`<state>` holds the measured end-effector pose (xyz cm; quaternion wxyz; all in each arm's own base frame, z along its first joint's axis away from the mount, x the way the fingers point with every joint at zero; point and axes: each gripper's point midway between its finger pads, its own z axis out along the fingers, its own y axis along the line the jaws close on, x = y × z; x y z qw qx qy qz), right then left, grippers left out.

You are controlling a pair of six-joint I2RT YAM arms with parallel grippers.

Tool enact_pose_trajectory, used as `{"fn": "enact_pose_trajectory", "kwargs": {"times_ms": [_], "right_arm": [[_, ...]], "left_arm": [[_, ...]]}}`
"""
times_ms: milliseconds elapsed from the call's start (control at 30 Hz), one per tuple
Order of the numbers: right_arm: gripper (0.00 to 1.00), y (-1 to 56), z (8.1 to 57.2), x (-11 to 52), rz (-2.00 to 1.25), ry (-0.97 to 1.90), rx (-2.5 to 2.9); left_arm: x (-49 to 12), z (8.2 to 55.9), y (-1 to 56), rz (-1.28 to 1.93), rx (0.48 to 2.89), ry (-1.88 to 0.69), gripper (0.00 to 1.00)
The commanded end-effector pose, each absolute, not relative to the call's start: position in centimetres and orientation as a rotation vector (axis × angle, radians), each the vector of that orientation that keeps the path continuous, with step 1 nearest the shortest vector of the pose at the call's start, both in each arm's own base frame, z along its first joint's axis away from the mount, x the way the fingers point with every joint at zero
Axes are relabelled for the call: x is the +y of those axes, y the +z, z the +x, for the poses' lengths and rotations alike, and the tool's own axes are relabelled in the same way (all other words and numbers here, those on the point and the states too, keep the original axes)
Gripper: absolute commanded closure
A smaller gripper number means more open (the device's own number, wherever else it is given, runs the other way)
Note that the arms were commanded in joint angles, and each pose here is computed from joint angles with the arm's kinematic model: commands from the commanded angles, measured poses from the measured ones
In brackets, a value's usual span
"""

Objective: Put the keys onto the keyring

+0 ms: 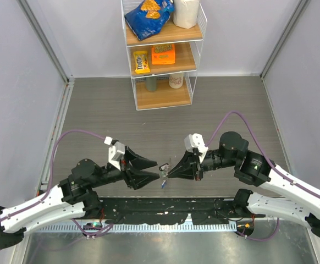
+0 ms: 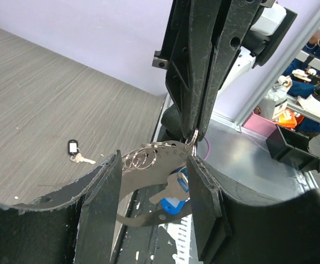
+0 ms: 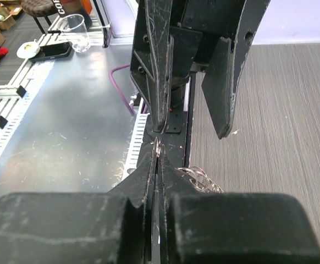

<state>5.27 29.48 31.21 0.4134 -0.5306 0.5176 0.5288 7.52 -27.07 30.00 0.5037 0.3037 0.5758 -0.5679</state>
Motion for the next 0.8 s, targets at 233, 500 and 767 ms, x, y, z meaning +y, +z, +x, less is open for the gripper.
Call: {"fn": "enact_pose_trajectory", "kwargs": {"times_ms": [233,500,767], "right_arm": [[0.95,36.4,3.6,29.5,-1.344,1.405,1.08],[0.95,36.8,3.3,29.9,-1.336,1.451,1.065],[0.94,36.8,3.9,30.2,-1.298,1.447,1.095]], "left_arm": [[-27.1,6.7,31.7,0.724,1.305,-1.442,0.44],[-27.8,6.5,32.0,0.74,1.282,-1.474,0.43],[-28.2,5.7,32.6,0.763,1.249,-1.534,0.44]]}}
